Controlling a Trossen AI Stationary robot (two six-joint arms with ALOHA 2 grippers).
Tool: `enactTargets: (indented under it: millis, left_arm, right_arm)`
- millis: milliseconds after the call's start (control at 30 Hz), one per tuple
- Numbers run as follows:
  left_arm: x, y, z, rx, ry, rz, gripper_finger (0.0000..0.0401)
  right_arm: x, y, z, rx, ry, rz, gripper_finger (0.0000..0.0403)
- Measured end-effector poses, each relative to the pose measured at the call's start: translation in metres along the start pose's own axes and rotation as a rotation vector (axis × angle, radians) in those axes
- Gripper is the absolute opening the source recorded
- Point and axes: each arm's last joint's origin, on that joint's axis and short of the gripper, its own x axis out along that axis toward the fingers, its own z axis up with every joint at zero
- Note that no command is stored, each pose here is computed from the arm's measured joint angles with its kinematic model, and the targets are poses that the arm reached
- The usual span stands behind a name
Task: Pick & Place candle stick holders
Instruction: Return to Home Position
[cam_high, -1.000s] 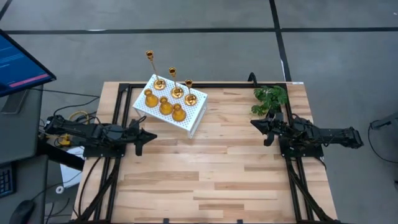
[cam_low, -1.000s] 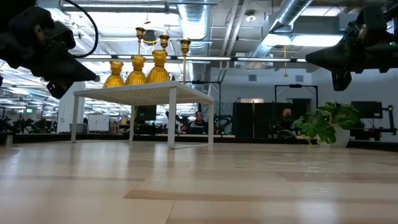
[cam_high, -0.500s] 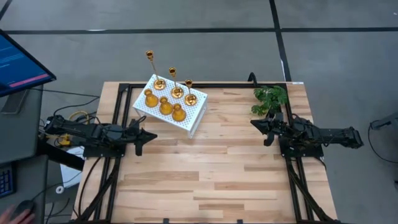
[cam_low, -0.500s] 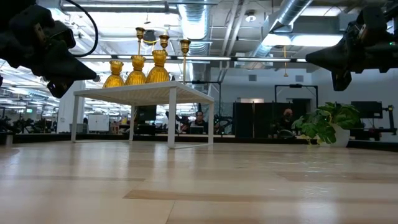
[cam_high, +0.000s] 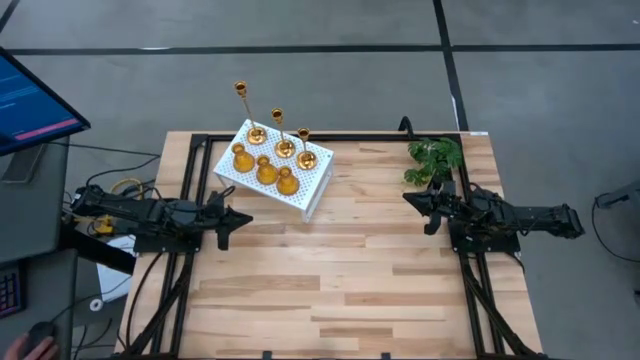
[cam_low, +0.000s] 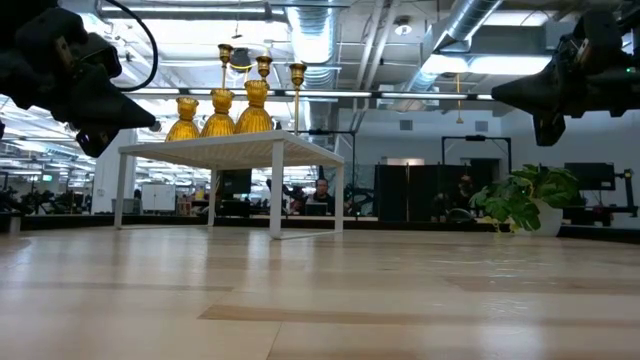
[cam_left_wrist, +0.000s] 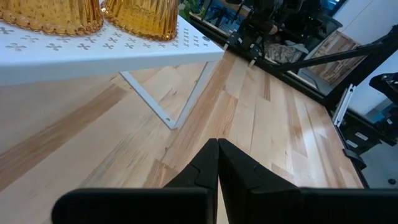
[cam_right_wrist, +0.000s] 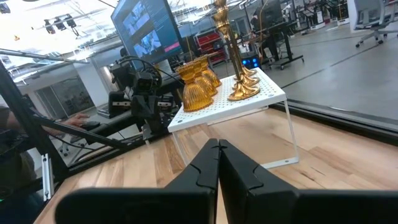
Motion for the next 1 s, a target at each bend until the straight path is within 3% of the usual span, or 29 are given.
enactTargets:
  millis: [1000]
  left_arm:
    - [0.0, -0.0007, 0.0011, -0.005, -0.011, -0.006, 0.001]
  right_arm:
    - [0.0, 0.0, 0.0, 0.0, 0.0, 0.0, 0.0]
